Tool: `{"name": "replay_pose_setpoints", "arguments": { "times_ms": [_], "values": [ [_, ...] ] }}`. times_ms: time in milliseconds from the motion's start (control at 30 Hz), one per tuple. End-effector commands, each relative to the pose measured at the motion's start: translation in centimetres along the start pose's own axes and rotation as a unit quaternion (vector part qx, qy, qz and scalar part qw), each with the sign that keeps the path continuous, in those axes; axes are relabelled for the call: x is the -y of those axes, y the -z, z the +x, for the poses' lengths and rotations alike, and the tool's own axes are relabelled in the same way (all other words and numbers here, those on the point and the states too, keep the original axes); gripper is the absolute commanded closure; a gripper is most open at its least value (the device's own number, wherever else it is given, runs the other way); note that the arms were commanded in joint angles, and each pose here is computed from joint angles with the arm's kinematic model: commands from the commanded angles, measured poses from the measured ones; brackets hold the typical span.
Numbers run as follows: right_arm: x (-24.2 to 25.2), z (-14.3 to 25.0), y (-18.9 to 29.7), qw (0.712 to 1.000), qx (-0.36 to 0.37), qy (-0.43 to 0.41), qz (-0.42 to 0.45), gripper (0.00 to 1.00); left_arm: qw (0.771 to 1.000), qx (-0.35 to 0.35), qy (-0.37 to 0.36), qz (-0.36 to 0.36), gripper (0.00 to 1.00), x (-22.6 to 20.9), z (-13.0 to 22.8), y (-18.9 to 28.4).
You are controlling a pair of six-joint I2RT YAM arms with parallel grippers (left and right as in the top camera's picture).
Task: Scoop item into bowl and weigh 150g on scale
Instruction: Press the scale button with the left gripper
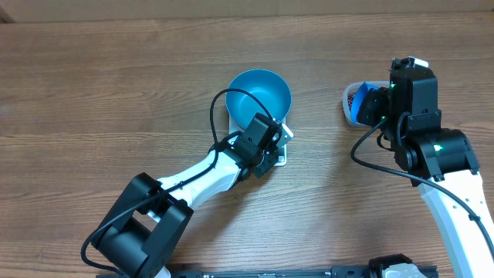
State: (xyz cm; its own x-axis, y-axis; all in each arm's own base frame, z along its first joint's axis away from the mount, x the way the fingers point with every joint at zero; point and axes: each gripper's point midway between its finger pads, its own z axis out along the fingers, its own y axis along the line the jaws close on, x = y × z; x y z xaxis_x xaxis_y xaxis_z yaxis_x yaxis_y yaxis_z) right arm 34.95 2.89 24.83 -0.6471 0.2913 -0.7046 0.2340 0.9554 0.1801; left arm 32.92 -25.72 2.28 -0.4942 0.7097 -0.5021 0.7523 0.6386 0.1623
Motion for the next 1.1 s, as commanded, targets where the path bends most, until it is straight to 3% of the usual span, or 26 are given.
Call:
{"name": "replay_pose_setpoints", "arguments": {
  "times_ms": [0,767,1067],
  "values": [
    [-0.2,-1.3,0.9,1.0,0.018,-0.007,-0.005,0.96,1.0,-0.017,-0.003,-0.004,0.96,0.1,1.3,-0.7],
    [-0.2,-1.4,0.9,1.0,0.019,-0.007,-0.005,0.96,1.0,-0.017,0.003,-0.006,0.96,0.1,1.9,-0.9],
    [-0.2,-1.3,0.9,1.0,0.018,-0.007,-0.005,0.96,0.999,0.044,0.005,-0.015,0.96,-0.5,-1.5,4.0]
  ]
}}
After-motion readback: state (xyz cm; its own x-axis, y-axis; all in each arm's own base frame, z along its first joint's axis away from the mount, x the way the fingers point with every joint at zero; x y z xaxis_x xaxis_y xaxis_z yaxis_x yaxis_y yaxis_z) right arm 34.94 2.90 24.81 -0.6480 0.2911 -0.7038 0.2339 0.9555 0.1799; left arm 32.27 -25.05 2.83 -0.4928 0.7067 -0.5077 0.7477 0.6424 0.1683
